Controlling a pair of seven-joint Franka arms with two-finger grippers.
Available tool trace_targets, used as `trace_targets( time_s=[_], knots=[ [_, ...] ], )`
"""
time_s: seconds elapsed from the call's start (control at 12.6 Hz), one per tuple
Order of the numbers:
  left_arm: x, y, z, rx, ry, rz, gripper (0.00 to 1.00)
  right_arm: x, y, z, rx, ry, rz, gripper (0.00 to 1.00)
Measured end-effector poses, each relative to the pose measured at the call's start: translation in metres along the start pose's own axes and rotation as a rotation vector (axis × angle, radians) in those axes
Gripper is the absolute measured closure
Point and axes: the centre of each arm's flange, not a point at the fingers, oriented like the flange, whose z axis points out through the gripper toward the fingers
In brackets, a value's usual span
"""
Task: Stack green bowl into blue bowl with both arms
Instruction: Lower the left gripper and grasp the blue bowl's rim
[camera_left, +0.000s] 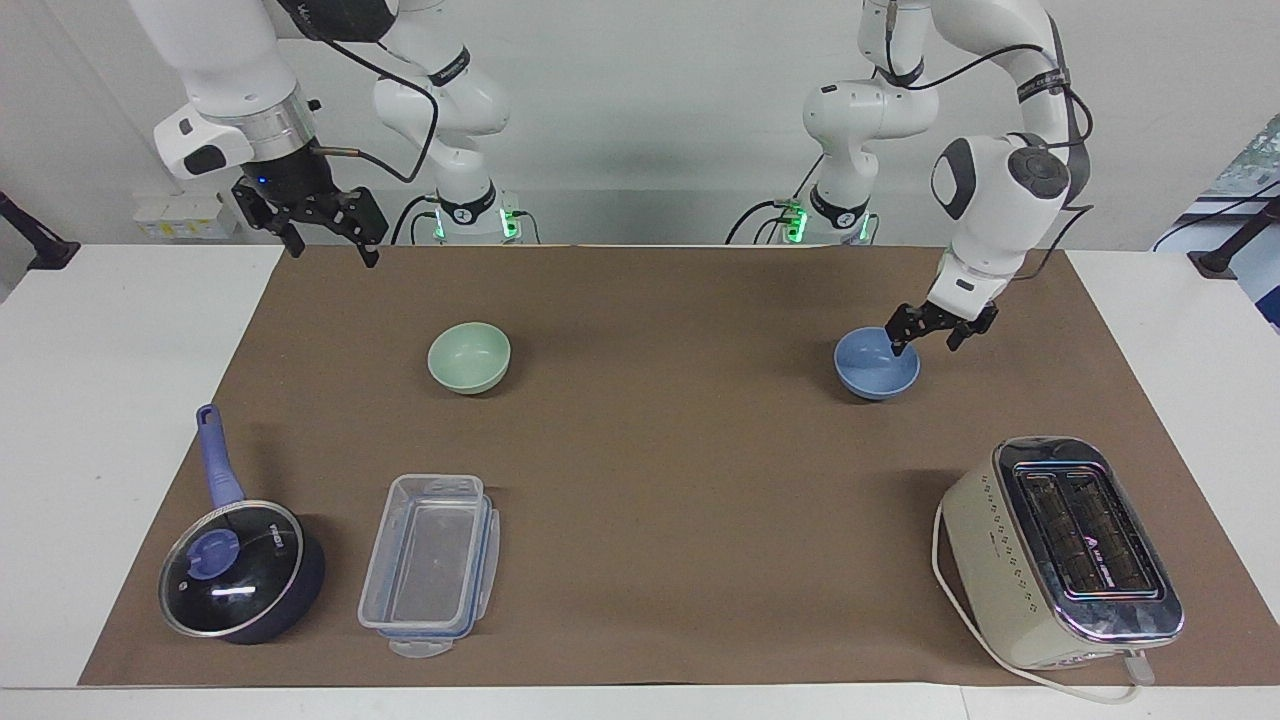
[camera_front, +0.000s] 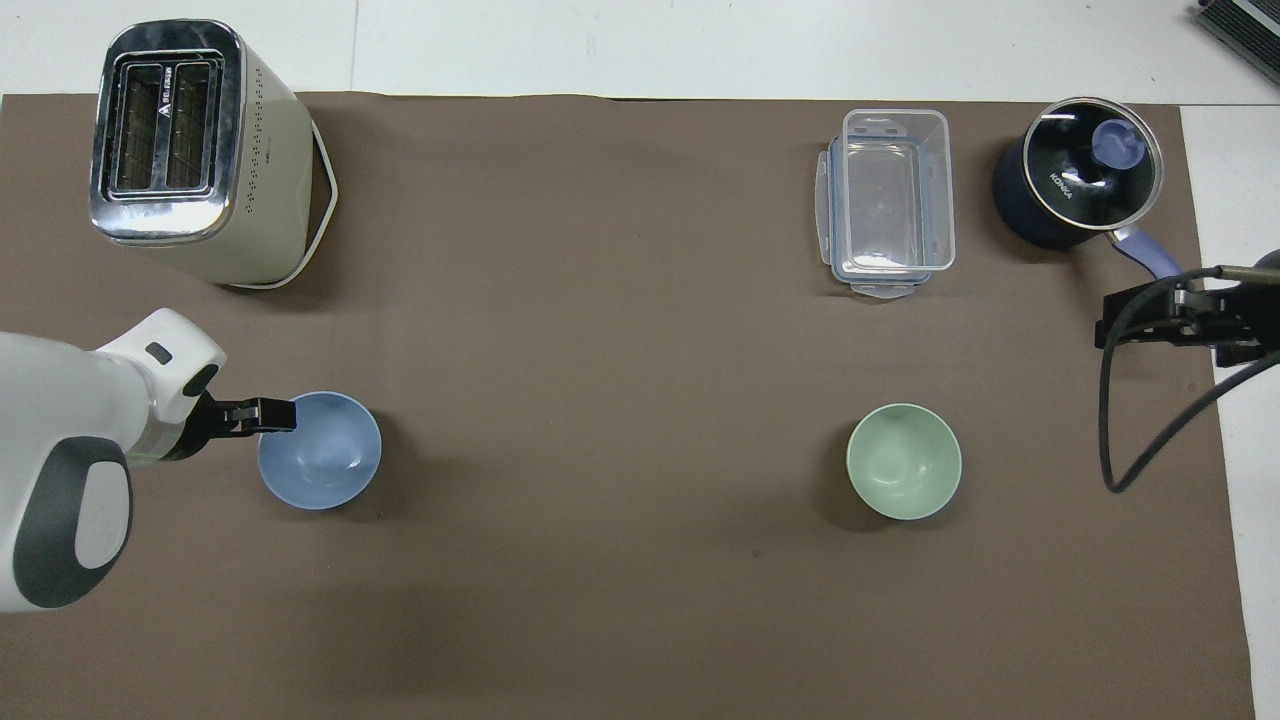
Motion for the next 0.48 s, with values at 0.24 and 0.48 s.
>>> trace_targets(
  time_s=[0.24,0.48],
  knots=[
    [-0.010,0.004,0.030,-0.001,0.002,0.012,0.00,0.000,0.000,0.000,0.000,0.000,0.000,0.00],
    [-0.012,0.004,0.044,-0.002,-0.007,0.012,0.00,0.000,0.000,0.000,0.000,0.000,0.000,0.00]
  ],
)
